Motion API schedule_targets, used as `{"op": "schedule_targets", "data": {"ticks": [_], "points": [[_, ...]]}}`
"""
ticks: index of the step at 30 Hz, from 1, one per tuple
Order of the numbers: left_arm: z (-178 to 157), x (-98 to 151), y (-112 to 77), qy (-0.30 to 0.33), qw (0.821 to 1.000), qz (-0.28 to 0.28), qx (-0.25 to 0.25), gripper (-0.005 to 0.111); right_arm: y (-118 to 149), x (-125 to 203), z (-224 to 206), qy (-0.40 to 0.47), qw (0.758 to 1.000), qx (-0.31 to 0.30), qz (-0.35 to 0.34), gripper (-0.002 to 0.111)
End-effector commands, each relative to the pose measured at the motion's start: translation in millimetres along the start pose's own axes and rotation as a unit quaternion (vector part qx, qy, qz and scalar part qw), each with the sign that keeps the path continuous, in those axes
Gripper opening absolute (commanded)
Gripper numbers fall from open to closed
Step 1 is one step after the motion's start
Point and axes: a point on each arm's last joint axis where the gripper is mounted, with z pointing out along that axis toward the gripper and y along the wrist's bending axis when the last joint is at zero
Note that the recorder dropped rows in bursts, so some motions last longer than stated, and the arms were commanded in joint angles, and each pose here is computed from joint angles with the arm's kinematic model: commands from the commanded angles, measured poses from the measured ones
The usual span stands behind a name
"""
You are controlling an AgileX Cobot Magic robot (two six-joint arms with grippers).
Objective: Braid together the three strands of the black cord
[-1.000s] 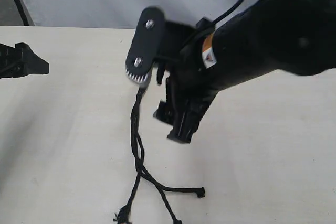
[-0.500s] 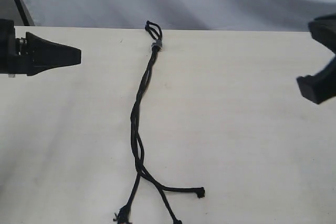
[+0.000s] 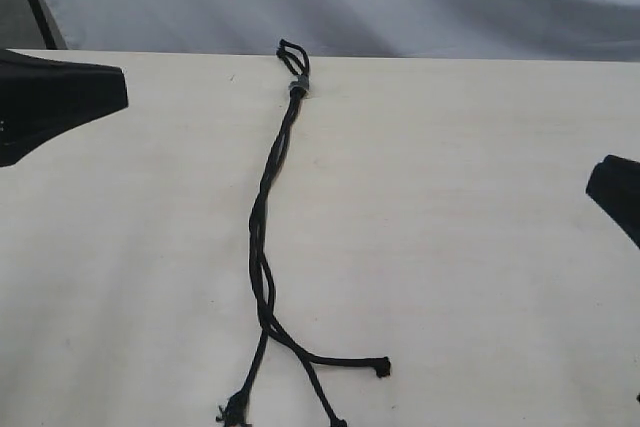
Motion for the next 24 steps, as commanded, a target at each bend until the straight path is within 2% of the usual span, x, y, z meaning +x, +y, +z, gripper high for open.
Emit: {"op": "schedule_targets", "data": {"ticks": [1,8,15,17,21,24], "points": [[-13,-14,-30.2,-0.062,0.997,0.041,-0.005,0.001,0,2,-9,-0.027,1.000,-0.007,0.001,0.001],[-25,-26,-61.9,-0.091,0.989,0.116,-0.002,0.001,-1,0,-13,-0.040,0.999,-0.005,0.004,0.001],[-30,-29,-75.1,-0.101,0.985,0.138,0.004,0.001,-1,0,-13,-0.040,0.999,-0.005,0.004,0.001],[-32,-23,-86.5,-0.105,0.984,0.145,0.011,0.001,0,0,-13,-0.041,0.999,-0.006,0.004,0.001],[-45,11,-103.7,-0.107,0.980,0.159,-0.050,0.001,0,0,-13,-0.040,0.999,-0.007,0.003,0.001],[-62,33,-108.3,-0.131,0.966,0.177,-0.137,0.001,0,0,-13,-0.041,0.999,-0.007,0.003,0.001]]}}
